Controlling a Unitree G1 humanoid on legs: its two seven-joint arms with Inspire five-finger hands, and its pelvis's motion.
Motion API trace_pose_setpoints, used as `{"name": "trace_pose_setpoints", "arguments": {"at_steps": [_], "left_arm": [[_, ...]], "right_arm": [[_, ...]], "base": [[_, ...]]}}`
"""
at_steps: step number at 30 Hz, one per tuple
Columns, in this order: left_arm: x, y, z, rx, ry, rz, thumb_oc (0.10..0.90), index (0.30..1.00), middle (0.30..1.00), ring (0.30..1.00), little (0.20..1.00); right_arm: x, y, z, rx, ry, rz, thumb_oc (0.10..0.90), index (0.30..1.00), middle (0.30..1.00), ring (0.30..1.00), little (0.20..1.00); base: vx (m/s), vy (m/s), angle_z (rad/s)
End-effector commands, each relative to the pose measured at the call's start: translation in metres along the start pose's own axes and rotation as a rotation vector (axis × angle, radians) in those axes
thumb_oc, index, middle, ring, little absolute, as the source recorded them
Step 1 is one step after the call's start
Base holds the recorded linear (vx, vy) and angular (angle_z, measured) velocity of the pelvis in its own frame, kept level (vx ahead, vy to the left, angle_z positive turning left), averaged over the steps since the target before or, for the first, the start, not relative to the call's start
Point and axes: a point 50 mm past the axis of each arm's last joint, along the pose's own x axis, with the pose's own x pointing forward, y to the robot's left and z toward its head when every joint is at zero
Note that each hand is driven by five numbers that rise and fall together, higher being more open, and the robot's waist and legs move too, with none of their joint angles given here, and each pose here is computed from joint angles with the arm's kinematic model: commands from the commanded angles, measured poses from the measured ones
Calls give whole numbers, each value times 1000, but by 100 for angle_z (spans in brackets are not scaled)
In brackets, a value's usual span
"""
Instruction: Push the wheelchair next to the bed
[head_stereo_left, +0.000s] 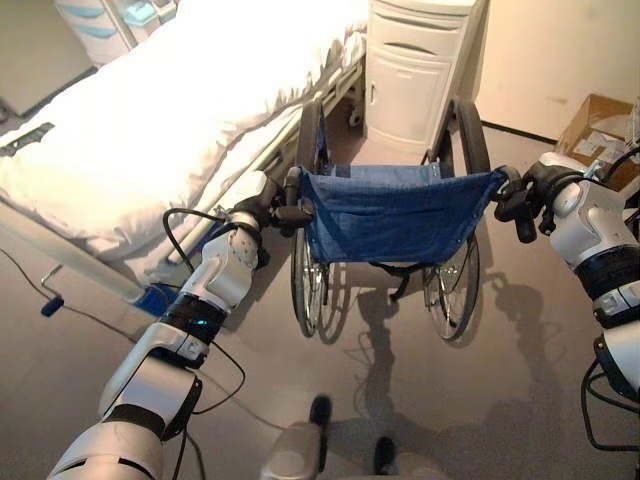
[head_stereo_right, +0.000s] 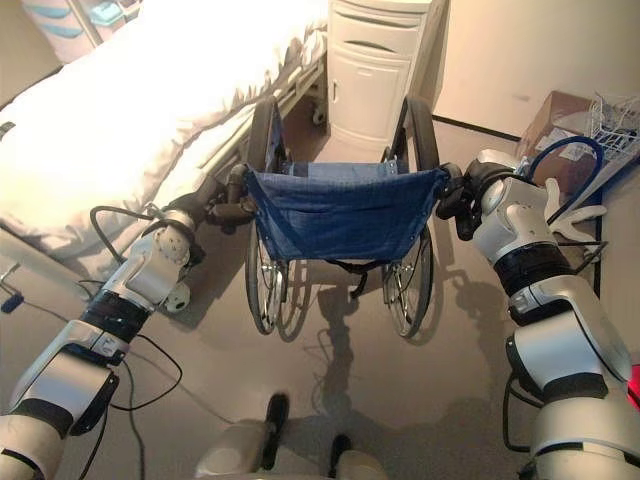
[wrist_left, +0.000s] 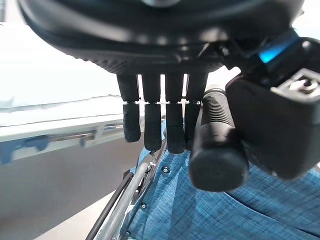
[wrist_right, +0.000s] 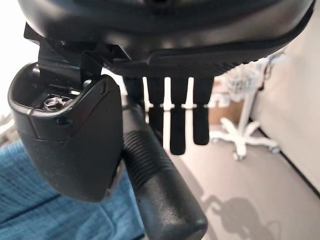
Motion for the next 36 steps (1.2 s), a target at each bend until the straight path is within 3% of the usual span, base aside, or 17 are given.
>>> {"name": "trace_pose_setpoints", "arguments": {"at_steps": [1, 6, 7, 15, 24, 36], "left_arm": [[-6, -36, -46, 198, 155, -164, 400, 300, 300, 300, 300], [-3, -28, -55, 232, 190, -197, 400, 300, 300, 300, 300], [-1, -16, -56, 259, 192, -180, 400, 300, 300, 300, 300], [6, 1, -37, 272, 146, -101, 400, 300, 300, 300, 300], [1, -14, -43, 268, 175, -89, 400, 300, 300, 300, 300], [-4, -24, -49, 180, 171, -111, 400, 300, 300, 300, 300]], "right_arm": [[-25, 10, 90, -409, -418, -35, 400, 300, 300, 300, 300], [-20, 33, 94, -351, -438, 37, 400, 300, 300, 300, 300], [-19, 40, 97, -315, -448, 39, 400, 300, 300, 300, 300], [-15, 26, 96, -242, -425, -24, 400, 300, 300, 300, 300], [-17, 19, 103, -249, -465, -83, 400, 300, 300, 300, 300], [-26, 16, 115, -283, -503, -102, 400, 300, 300, 300, 300]], "base": [[476, 320, -113], [447, 215, -40], [247, 80, -2], [154, 117, -14], [121, 112, 11], [252, -171, 24]]}}
